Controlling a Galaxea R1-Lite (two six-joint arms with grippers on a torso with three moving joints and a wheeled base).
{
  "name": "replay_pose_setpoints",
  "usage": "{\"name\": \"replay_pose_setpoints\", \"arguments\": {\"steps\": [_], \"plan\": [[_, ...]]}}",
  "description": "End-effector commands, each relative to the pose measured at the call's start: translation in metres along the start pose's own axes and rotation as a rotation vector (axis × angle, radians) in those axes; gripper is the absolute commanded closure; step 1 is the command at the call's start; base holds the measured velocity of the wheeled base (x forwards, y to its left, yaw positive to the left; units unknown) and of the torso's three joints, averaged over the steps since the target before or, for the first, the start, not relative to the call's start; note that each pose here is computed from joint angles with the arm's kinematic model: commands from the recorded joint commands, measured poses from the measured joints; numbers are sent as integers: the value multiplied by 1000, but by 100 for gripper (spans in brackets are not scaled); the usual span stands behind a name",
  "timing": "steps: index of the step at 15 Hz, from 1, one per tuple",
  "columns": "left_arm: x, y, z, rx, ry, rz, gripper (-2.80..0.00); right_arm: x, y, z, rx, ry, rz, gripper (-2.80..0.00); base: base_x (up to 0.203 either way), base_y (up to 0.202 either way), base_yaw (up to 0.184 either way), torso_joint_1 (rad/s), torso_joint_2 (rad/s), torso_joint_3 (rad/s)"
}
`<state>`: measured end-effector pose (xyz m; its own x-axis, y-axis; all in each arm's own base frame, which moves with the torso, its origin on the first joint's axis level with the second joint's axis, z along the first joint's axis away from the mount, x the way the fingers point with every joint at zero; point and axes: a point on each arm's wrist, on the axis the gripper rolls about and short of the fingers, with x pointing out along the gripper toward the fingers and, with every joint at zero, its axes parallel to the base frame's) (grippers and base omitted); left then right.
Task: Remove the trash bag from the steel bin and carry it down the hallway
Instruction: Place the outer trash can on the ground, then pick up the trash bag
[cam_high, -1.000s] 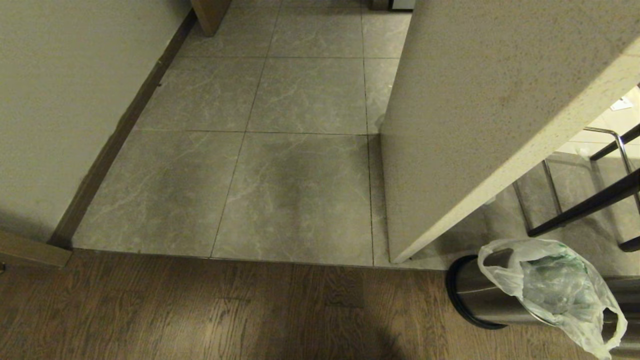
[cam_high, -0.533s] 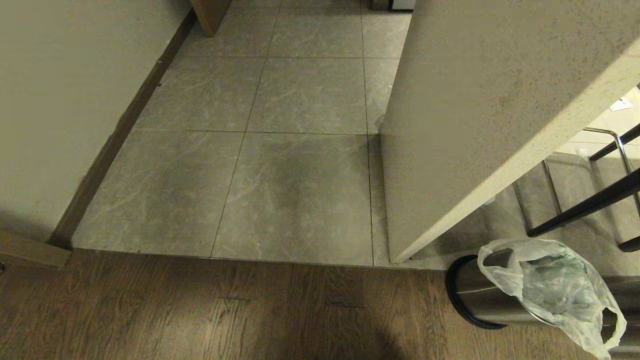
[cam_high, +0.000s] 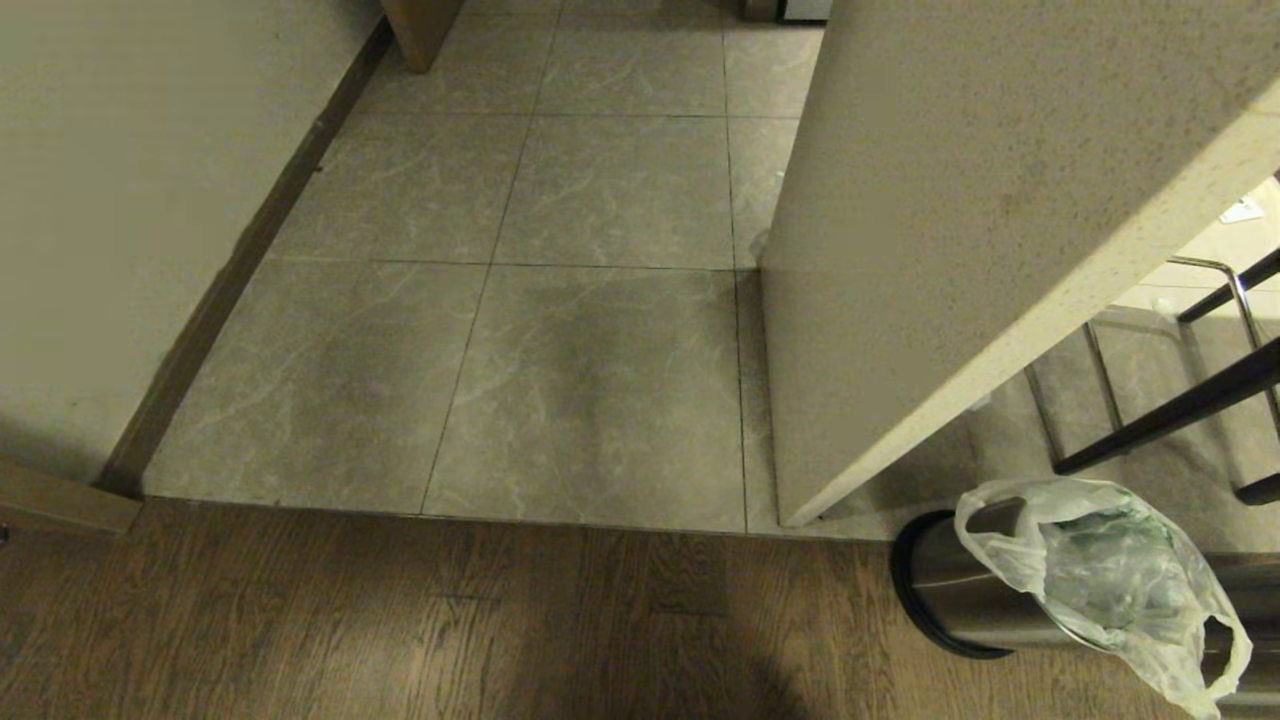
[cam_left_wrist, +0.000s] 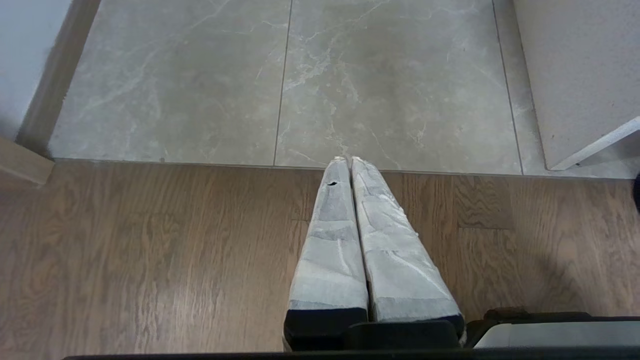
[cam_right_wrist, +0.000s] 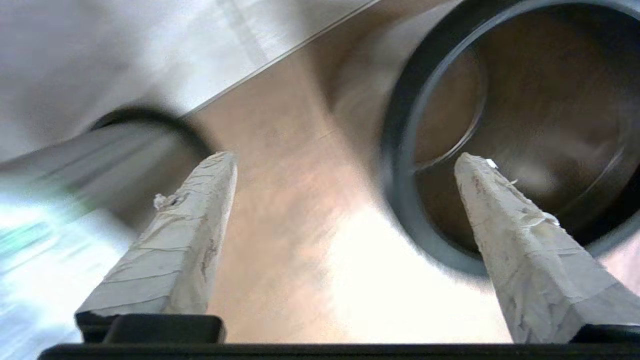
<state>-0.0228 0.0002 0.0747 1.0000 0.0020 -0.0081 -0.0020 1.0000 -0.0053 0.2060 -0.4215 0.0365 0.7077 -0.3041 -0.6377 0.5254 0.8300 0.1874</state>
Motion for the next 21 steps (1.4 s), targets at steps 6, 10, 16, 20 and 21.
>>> {"name": "replay_pose_setpoints", "arguments": {"steps": [6, 10, 16, 20, 21], "plan": [[0, 0, 0, 0, 1, 3, 0, -78, 67, 31, -70, 11, 91, -280, 0, 0, 0, 0, 0, 0], [0, 0, 0, 1, 1, 3, 0, -149, 151, 17, -142, 43, 269, 0, 0, 0, 0, 0, 0, 0], [0, 0, 0, -1, 1, 1, 0, -153, 181, -15, -162, 117, 351, 0, 0, 0, 0, 0, 0, 0], [0, 0, 0, -1, 1, 1, 0, -142, 189, -39, -163, 230, 273, 0, 0, 0, 0, 0, 0, 0], [0, 0, 0, -1, 1, 1, 0, -139, 188, -41, -158, 244, 256, 0, 0, 0, 0, 0, 0, 0]]}}
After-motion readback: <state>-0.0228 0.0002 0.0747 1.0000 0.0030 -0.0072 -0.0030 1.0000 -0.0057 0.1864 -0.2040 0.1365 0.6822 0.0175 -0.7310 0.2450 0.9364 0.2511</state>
